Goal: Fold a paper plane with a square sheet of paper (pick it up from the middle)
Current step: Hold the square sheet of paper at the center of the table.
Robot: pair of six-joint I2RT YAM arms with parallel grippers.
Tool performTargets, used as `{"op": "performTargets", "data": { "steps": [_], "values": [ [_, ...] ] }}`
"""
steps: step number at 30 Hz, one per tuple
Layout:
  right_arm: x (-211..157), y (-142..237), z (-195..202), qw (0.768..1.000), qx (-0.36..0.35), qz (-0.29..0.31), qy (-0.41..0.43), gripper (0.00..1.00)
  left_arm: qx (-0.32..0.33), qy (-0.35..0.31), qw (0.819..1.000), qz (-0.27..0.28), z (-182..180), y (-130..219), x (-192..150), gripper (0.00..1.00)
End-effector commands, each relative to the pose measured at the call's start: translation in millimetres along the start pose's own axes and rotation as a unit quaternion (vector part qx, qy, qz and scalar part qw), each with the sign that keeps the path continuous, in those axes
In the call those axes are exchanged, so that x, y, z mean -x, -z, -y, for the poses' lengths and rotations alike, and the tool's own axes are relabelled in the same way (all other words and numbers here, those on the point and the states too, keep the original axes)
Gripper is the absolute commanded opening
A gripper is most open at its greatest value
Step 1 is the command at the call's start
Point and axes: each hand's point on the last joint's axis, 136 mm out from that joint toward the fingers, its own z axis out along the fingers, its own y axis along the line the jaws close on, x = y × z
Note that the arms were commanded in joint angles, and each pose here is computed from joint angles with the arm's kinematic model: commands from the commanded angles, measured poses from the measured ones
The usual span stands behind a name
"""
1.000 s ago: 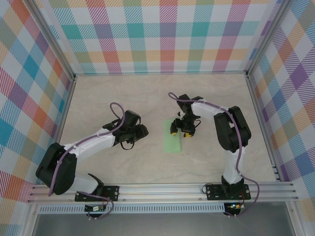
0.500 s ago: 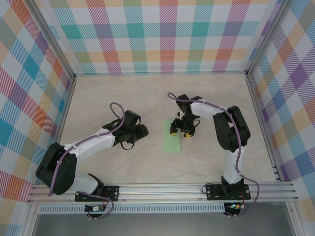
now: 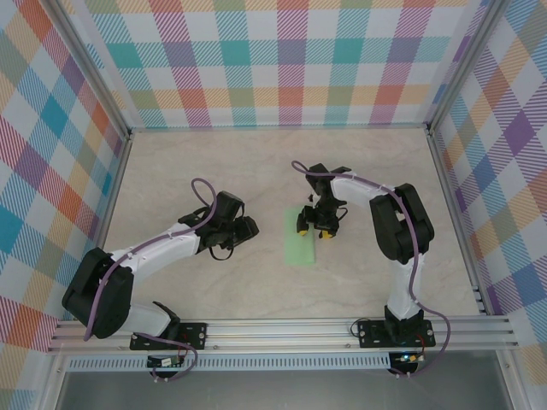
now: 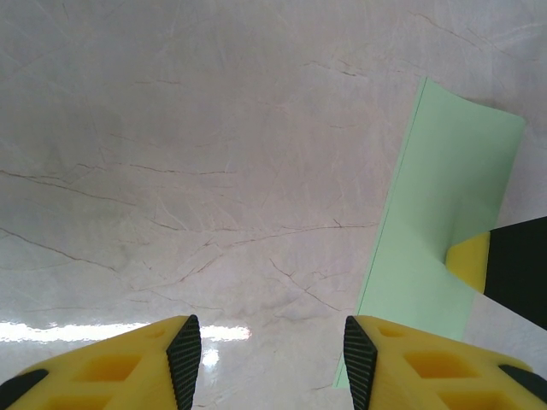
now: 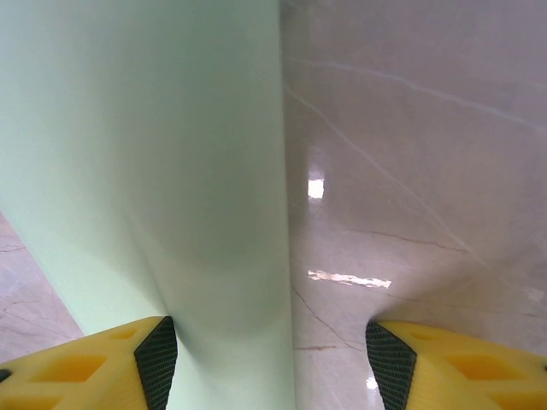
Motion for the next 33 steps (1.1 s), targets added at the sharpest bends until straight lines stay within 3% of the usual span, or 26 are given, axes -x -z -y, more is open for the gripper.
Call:
{"op": "performTargets", "data": {
  "steps": [1, 17, 23, 27, 31, 33],
  "values": [
    [-4.4, -33.4, 29.6, 0.998, -0.054, -0.02, -0.005, 0.65, -0.001, 0.007, 1.0, -0.003, -3.4, -1.9, 0.7, 0.5],
    [-4.2, -36.4, 33.7, 0.997, -0.069, -0.031, 0.005, 0.68, -0.012, 0.003, 1.0, -0.019, 1.3, -5.4, -4.2, 0.5],
    [-6.5, -40.6, 35.8, 0.997, -0.069, -0.033, -0.002, 0.68, -0.072, -0.011, 0.997, -0.032, 31.8, -10.2, -4.4, 0.46],
    [-7.0, -41.7, 38.0, 0.997, -0.073, -0.033, -0.003, 0.68, -0.085, -0.034, 0.994, -0.055, 53.3, -20.5, -13.0, 0.36],
    [-8.5, -42.4, 39.0, 0.997, -0.075, -0.035, -0.004, 0.69, -0.084, -0.048, 0.993, -0.073, 72.1, -38.4, -19.5, 0.09],
    [-8.4, -42.6, 38.9, 0.997, -0.073, -0.034, -0.004, 0.68, -0.073, -0.055, 0.993, -0.08, 78.4, -48.4, -22.4, 0.04]
  ]
}}
